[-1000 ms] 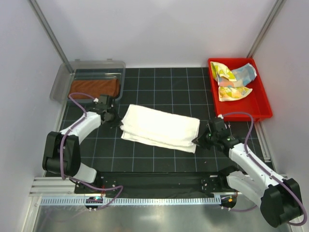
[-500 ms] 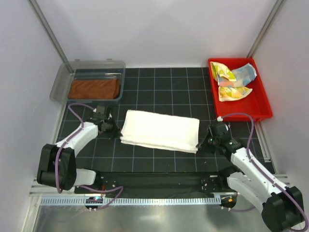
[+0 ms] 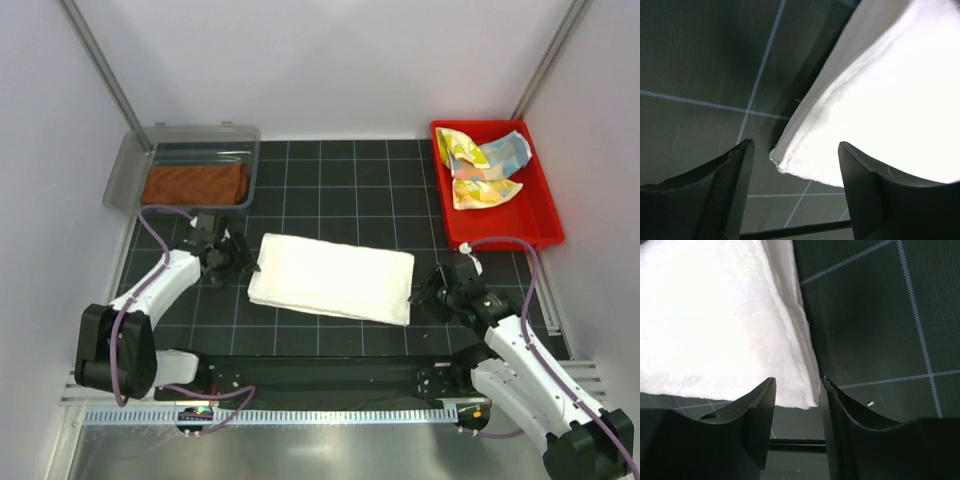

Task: Fold and stack the towels
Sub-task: Fold the towel, then neatly place the folded towel into the bin

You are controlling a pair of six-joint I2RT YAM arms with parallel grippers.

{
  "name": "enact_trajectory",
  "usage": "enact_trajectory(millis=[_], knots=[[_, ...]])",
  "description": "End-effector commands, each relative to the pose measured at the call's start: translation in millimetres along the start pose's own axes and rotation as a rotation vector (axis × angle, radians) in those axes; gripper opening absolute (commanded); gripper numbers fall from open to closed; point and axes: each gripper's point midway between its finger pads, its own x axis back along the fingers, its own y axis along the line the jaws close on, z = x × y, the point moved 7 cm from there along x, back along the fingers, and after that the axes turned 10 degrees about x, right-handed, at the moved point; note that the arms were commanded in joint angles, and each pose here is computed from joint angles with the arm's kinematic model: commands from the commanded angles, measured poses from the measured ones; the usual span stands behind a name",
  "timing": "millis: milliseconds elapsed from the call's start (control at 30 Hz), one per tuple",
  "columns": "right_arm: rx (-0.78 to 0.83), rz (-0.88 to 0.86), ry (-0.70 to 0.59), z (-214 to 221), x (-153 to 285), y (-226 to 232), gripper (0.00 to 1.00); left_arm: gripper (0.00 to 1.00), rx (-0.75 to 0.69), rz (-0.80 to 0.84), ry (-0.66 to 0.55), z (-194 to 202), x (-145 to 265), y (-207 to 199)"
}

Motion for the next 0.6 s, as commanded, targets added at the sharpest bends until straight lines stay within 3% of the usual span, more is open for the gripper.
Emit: enact_trajectory(millis=[0,100,233,333,567], knots=[[-0.022,-0.04,-0.051,-17.7,8.4,15.5,0.48,0.74,-0.086,0.058,-0.142,-26.9,24.3,-21.4],[-0.013,-0.127,-0.053,-29.8,-5.5,34.9,0.49,0.77,-0.142,0.113,-0.089,-33.7,10.2,-35.8],[0.099,-0.091,-0.02,-42.2,-30.3,41.4,0.41,0.74,-0.211,0.168,0.067,-30.6,-13.2,-47.4],[0.14,-0.05,-0.008,-40.1,-46.5,30.3,0.35,0.74,-0.229,0.142,0.089,-34.1,-22.7,-47.3],[0.12,-0.018,0.029,-19.2,-60.7,5.8,0.34,0.72,-0.234,0.107,0.151,-30.3,-39.4,-41.8]])
